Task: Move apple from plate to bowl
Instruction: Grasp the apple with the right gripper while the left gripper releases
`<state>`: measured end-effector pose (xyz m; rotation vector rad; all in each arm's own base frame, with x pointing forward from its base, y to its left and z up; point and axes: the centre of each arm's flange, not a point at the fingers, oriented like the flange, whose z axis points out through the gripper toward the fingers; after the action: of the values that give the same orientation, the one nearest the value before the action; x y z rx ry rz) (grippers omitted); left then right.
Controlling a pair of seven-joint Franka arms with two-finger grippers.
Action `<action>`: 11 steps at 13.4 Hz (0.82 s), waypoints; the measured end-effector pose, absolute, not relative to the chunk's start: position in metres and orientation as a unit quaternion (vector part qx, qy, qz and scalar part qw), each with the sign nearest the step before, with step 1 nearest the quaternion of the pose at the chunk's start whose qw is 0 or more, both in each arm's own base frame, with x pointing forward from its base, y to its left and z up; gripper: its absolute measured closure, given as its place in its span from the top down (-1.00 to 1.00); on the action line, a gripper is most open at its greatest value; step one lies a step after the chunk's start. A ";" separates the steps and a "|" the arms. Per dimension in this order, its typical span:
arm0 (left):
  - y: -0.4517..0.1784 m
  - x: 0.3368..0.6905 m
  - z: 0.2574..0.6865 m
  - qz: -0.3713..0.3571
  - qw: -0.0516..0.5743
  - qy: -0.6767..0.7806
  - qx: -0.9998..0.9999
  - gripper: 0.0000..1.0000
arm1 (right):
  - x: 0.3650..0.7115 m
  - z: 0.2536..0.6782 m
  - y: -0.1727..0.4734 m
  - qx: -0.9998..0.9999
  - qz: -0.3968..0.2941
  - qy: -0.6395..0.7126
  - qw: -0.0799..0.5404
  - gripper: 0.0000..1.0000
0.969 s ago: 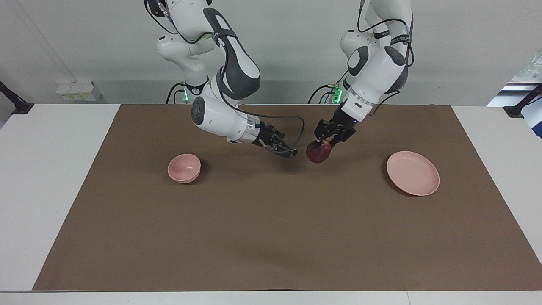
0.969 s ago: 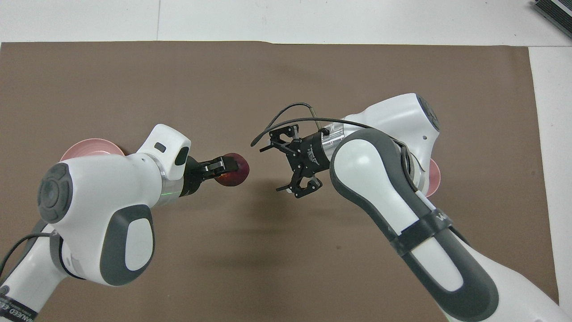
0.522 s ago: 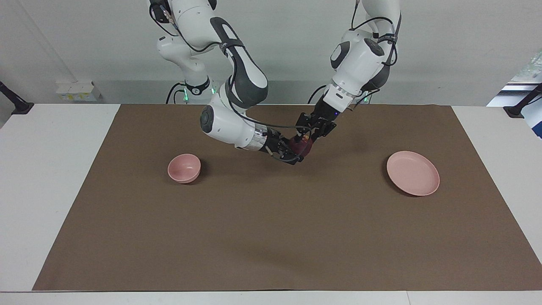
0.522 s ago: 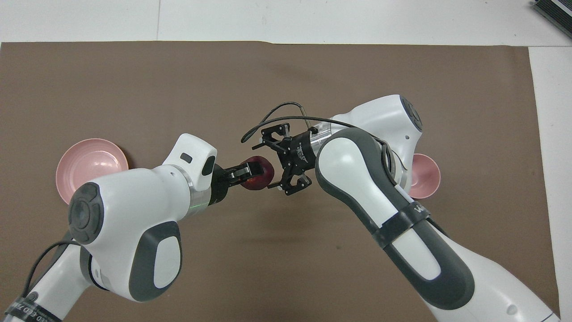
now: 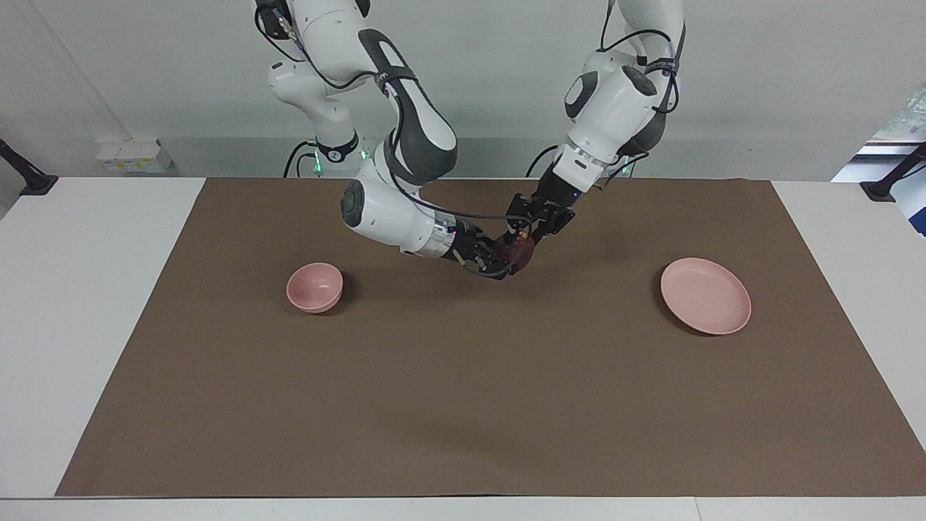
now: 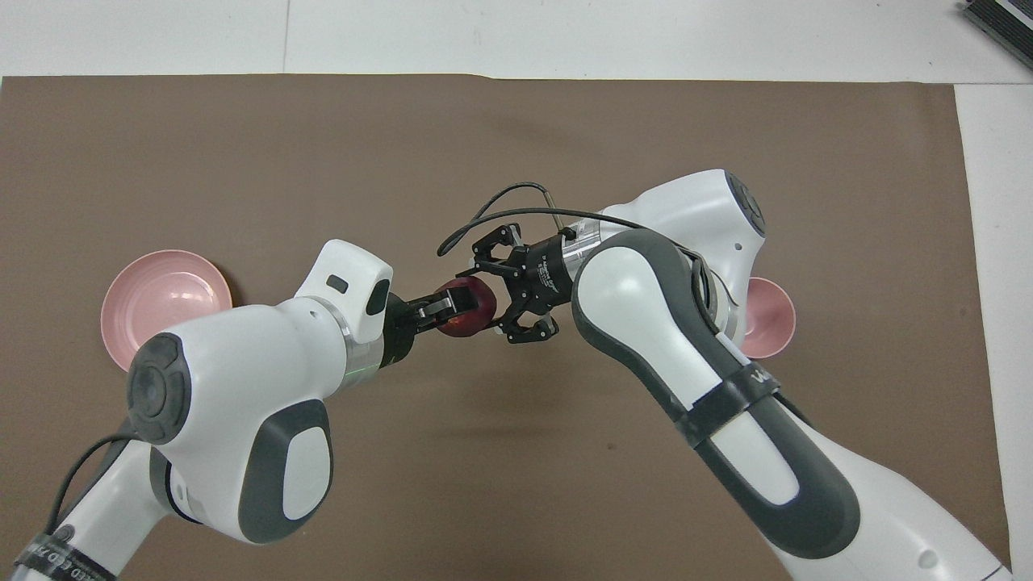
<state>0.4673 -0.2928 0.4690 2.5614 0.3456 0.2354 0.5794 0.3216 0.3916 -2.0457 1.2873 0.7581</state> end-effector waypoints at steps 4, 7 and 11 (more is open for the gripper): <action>-0.301 0.467 0.475 0.089 0.274 0.124 0.950 0.76 | 0.580 0.392 0.322 -0.770 0.284 0.485 0.300 0.36; -0.303 0.467 0.476 0.080 0.272 0.118 0.952 1.00 | 0.580 0.399 0.324 -0.773 0.281 0.481 0.304 0.36; -0.296 0.468 0.475 0.056 0.259 0.077 0.961 1.00 | 0.582 0.430 0.308 -0.812 0.225 0.455 0.288 0.36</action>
<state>0.4684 -0.2958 0.4745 2.6053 0.2083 0.1517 0.5817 0.3083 0.4304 -2.1684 1.2155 0.6003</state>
